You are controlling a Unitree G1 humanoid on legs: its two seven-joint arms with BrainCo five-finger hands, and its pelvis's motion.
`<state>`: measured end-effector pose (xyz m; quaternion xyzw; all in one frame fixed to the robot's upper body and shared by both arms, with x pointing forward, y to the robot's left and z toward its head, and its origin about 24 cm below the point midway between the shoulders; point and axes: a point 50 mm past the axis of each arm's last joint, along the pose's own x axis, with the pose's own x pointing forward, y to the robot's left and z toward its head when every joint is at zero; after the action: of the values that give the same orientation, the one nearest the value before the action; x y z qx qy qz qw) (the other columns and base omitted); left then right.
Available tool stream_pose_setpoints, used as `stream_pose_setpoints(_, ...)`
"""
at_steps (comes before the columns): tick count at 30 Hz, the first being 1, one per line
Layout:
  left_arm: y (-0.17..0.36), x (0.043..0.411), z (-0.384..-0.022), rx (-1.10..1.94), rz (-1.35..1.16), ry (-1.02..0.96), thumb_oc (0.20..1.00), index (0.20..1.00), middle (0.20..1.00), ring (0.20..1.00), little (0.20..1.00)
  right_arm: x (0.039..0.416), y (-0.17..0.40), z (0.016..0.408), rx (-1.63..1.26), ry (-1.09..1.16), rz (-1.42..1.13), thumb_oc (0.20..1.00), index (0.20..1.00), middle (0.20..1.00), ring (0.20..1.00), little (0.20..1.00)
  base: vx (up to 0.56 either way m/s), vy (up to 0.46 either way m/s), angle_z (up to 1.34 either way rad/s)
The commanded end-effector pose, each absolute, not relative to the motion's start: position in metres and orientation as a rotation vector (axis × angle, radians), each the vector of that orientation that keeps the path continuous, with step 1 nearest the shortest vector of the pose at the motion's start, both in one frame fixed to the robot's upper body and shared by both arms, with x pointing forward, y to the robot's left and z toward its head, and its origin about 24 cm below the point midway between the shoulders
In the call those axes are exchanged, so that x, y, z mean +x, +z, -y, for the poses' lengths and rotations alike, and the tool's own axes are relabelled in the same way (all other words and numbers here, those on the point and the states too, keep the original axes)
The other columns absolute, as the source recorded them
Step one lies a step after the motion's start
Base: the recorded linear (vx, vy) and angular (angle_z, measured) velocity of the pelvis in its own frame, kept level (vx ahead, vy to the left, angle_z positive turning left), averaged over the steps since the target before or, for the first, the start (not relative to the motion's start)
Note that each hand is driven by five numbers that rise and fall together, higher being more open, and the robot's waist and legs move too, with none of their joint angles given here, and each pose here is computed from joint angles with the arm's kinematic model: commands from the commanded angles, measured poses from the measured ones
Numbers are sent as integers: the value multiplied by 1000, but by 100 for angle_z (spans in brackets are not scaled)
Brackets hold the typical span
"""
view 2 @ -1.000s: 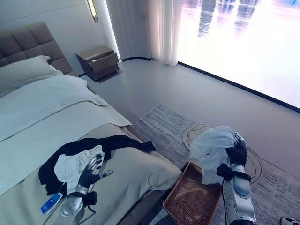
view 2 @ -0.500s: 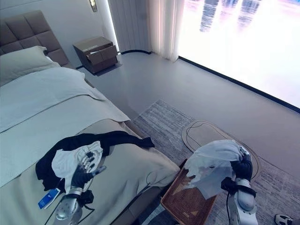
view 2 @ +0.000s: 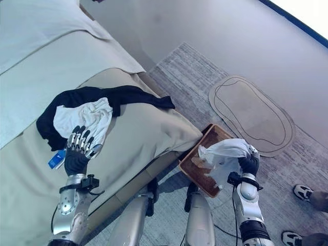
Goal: Pick up clothes into the bucket
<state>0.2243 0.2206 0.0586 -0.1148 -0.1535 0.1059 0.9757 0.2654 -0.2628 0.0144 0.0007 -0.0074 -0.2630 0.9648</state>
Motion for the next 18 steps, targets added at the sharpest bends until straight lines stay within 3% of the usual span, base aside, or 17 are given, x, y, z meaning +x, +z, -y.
stream_pose_setpoints(1, 83, 217, -220, -270, 446, 192, 1000, 1000, 1000, 1000, 1000, 279, 40, 273, -28, -576, 130, 200, 200, 200, 200, 200, -25, 7, 5)
stream_pose_setpoints(12, 92, 219, -204, -305, 470, 123, 1000, 1000, 1000, 1000, 1000, 307, 57, 295, -115, -669, 97, 200, 200, 200, 200, 200, -23, 5, 0)
stream_pose_setpoints(18, 94, 222, -200, -285, 468, 107, 1000, 1000, 1000, 1000, 1000, 309, 35, 303, -113, -735, -61, 200, 200, 200, 200, 200, 1, 2, 1)
